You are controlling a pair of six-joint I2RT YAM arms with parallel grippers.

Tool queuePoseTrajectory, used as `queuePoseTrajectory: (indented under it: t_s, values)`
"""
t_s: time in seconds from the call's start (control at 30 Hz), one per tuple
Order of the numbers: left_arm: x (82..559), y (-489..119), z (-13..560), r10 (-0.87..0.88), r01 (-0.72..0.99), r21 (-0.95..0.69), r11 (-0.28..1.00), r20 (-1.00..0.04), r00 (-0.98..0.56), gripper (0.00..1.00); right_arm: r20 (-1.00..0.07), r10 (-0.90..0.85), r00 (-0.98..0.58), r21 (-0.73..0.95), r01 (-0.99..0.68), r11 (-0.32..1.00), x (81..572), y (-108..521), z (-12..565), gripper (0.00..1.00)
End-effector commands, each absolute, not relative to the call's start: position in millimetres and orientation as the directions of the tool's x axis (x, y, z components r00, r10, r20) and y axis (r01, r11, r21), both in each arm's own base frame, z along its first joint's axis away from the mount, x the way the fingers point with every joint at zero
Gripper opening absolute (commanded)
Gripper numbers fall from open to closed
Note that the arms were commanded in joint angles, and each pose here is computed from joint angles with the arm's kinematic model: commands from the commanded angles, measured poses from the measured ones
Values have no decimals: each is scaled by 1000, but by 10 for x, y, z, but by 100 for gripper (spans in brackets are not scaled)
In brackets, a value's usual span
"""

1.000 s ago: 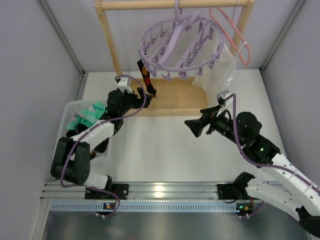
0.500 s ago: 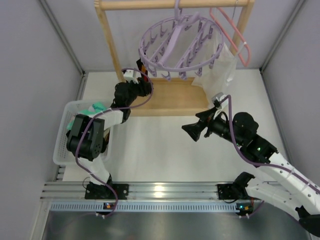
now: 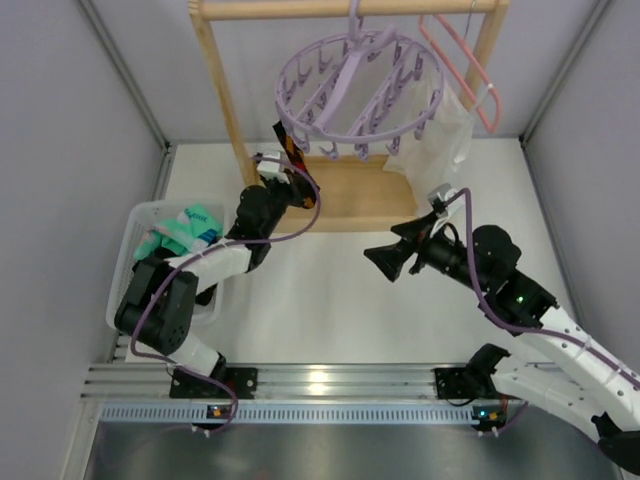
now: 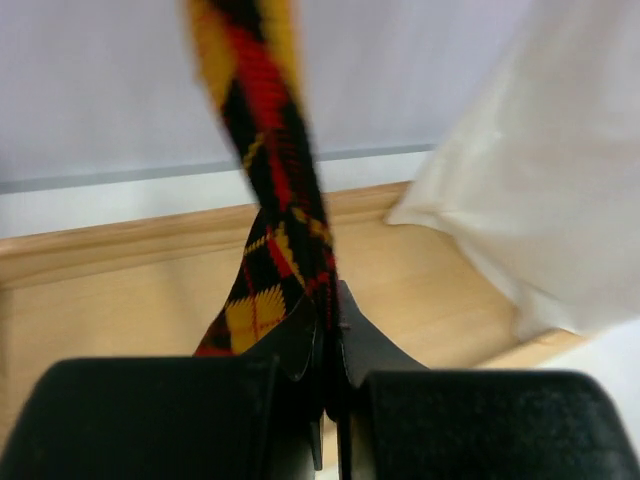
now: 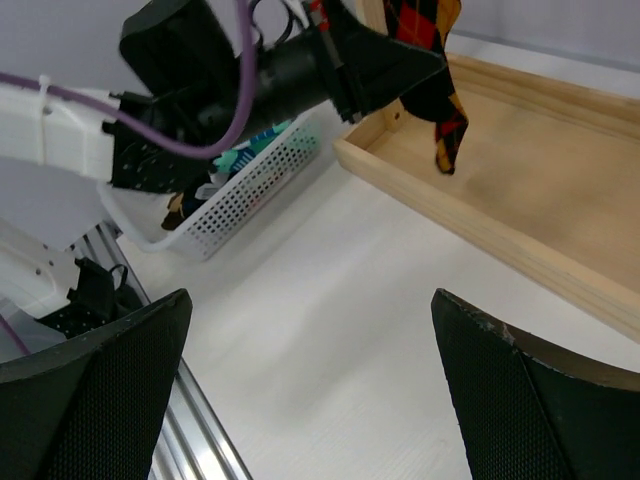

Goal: Remove the socks clipped to the hanger

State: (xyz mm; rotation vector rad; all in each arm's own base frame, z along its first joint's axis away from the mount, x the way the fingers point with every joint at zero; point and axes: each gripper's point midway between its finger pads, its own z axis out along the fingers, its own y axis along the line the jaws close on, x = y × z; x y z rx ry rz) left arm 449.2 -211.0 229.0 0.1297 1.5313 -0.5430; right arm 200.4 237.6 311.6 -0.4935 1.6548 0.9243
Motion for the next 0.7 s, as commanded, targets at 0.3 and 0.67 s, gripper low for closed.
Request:
queuePoseTrajectory:
  t_s: [0.3,0.67]
  values:
    - [3343,-2905,2735,-60,332,-18,943,-991,117,0,-925,357,-129,344,-680,648,1810,1858,3895,99]
    - [2853,-3605,2592,254,266,289,920,-954,157,0,-941,332,-58,300,-593,747,1899,1603,4462,99]
